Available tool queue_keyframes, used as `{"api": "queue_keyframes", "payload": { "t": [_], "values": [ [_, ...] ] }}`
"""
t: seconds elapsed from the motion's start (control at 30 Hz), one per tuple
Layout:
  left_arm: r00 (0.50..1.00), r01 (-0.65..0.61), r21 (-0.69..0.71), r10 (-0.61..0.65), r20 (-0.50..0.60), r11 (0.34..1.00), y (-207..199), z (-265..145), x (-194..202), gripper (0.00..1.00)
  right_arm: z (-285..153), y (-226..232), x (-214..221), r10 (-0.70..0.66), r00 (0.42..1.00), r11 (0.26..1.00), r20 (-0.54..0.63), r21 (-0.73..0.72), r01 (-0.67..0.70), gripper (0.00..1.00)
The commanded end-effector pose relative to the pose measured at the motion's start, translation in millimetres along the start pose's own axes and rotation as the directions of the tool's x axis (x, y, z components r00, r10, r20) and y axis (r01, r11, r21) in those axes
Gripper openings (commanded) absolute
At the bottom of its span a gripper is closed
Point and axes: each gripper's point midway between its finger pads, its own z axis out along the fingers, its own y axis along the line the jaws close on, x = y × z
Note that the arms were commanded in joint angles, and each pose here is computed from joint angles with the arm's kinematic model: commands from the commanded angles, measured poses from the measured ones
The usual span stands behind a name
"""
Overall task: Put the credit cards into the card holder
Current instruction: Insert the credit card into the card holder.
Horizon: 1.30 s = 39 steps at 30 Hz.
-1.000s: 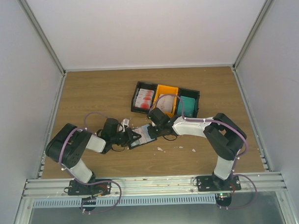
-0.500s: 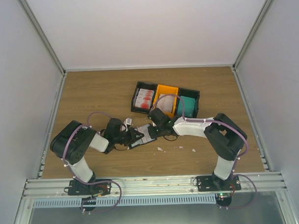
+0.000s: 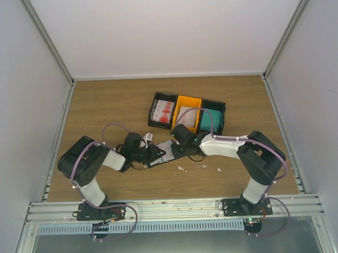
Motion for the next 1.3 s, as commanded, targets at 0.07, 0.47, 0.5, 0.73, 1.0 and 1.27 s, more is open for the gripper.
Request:
{"api": "queue_keyframes", "payload": {
  "t": [0.07, 0.47, 0.5, 0.73, 1.0, 1.27],
  "values": [
    [0.998, -0.048, -0.080, 0.045, -0.038, 0.996, 8.0, -1.1, 9.7, 0.16, -12.6, 8.0, -1.6, -0.015, 1.000, 1.000, 0.016, -0.024, 0.015, 0.38],
    [0.998, -0.048, -0.102, 0.043, -0.053, 0.994, 0.2, -12.8, 14.3, 0.34, -11.8, 5.6, -3.5, -0.006, 1.000, 1.000, 0.025, -0.012, 0.006, 0.46],
    [0.998, -0.044, -0.116, 0.038, -0.050, 0.992, 1.6, -13.7, 14.0, 0.37, -11.5, 6.0, -3.0, -0.006, 1.000, 1.000, 0.024, -0.015, 0.006, 0.46],
    [0.999, -0.035, -0.209, 0.030, -0.026, 0.977, 13.9, -18.8, 10.0, 0.41, -8.4, 11.4, -2.2, -0.015, 1.000, 0.998, 0.010, -0.052, 0.016, 0.46],
    [0.994, -0.088, -0.202, 0.072, -0.082, 0.975, 8.0, -7.5, 15.2, 0.33, 6.4, 18.0, 8.1, -0.034, 0.999, 0.994, -0.043, -0.109, 0.029, 0.46],
    [0.985, -0.151, -0.192, 0.130, -0.117, 0.970, -0.8, 4.5, 14.7, 0.28, 7.4, 23.1, 9.1, -0.043, 0.998, 0.988, -0.049, -0.148, 0.035, 0.46]
  ]
}}
